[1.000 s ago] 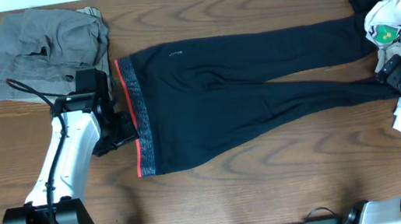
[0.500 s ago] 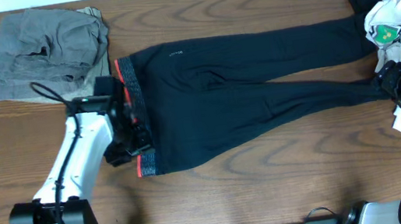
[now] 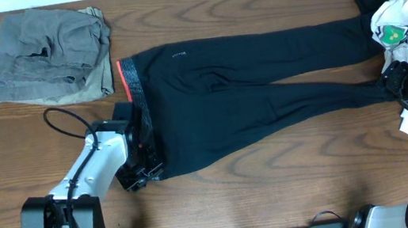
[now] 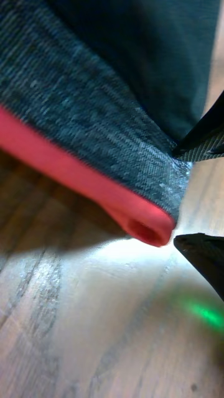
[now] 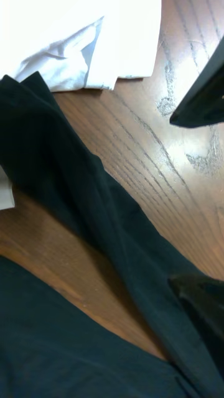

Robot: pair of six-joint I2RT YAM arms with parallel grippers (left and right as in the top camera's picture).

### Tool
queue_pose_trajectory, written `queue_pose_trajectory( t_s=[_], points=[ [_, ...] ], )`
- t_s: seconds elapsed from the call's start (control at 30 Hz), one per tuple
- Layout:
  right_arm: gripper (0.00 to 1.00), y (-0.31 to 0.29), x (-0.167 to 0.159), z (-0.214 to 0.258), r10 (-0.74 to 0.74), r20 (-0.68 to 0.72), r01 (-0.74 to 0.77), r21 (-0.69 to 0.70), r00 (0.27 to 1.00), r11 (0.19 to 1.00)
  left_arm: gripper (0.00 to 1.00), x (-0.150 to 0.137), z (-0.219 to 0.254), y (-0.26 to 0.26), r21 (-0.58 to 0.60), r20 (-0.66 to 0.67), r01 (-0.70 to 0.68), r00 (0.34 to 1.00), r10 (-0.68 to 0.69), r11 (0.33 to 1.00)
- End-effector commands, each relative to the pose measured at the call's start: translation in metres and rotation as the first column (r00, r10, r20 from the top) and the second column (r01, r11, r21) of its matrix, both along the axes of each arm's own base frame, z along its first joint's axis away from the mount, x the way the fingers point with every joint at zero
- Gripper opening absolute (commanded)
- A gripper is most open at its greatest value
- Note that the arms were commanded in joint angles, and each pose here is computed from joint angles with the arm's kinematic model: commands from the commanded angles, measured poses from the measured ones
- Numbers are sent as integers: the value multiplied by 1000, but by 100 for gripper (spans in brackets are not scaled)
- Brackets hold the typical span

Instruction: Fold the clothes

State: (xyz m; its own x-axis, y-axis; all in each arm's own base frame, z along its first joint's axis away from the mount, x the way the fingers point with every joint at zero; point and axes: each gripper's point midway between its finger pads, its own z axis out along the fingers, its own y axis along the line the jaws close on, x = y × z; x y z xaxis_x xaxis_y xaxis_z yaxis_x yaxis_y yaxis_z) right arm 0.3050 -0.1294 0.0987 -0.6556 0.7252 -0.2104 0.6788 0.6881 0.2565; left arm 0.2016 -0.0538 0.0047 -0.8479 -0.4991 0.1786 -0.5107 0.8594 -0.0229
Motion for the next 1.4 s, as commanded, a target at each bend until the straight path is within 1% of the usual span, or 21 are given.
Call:
queue_pose_trajectory(
  t_s=[0.0,0.13,0.17,0.27,0.3,0.5,0.67,0.73,0.77,0.8,0.83,0.87,0.9,1.07,1.1,1.2,1.27,1.37],
  points=[
    [78,7,3,1,30,9,-30,0,999,1000,44,4,-7,3,23,23,-73,997,72,997],
    [83,9,4,1,39,9,-39,-1,999,999,57,15,-14,3,18,83,-76,994,75,997],
    [83,9,4,1,40,11,-40,-2,999,999,58,18,-14,5,30,93,-90,992,87,995],
    [84,11,8,2,50,20,-50,-7,999,999,70,21,-15,14,83,110,-147,984,138,986],
    [84,12,8,2,54,21,-54,-8,998,999,72,21,-15,16,98,116,-159,982,147,982],
    [83,16,10,1,67,22,-66,-8,998,998,72,24,-15,17,103,129,-174,979,160,979],
    [81,17,10,2,67,24,-67,-9,997,998,72,25,-15,3,25,112,-192,976,188,981],
    [81,17,11,2,68,24,-68,-9,997,998,72,25,-15,2,18,112,-199,974,196,980],
    [80,17,11,2,68,24,-68,-9,997,998,65,26,-15,2,19,114,-199,974,196,980],
    [80,17,11,2,68,26,-68,-10,997,998,54,27,-15,3,24,120,-199,973,195,980],
    [79,17,11,2,69,26,-68,-10,997,998,34,28,-15,4,26,126,-199,973,194,980],
    [79,17,11,2,68,26,-68,-11,997,998,8,30,-15,3,23,134,-199,972,195,980],
    [78,17,11,2,68,25,-68,-10,997,998,6,32,-15,3,20,142,-200,970,195,980],
    [66,17,8,1,66,13,-66,-11,998,998,6,43,-13,9,28,183,-195,965,187,980],
    [64,17,8,1,66,10,-66,-9,998,998,6,41,-11,13,32,174,-204,965,196,978],
    [63,18,5,0,66,1,-66,-4,998,998,6,36,-2,28,42,151,-219,966,210,975],
    [61,18,5,-1,63,-4,-63,-7,998,998,6,34,5,38,41,158,-230,962,220,972],
    [57,14,-2,-6,10,-43,-11,-23,999,1000,6,33,17,56,36,189,-266,948,255,963]
  ],
)
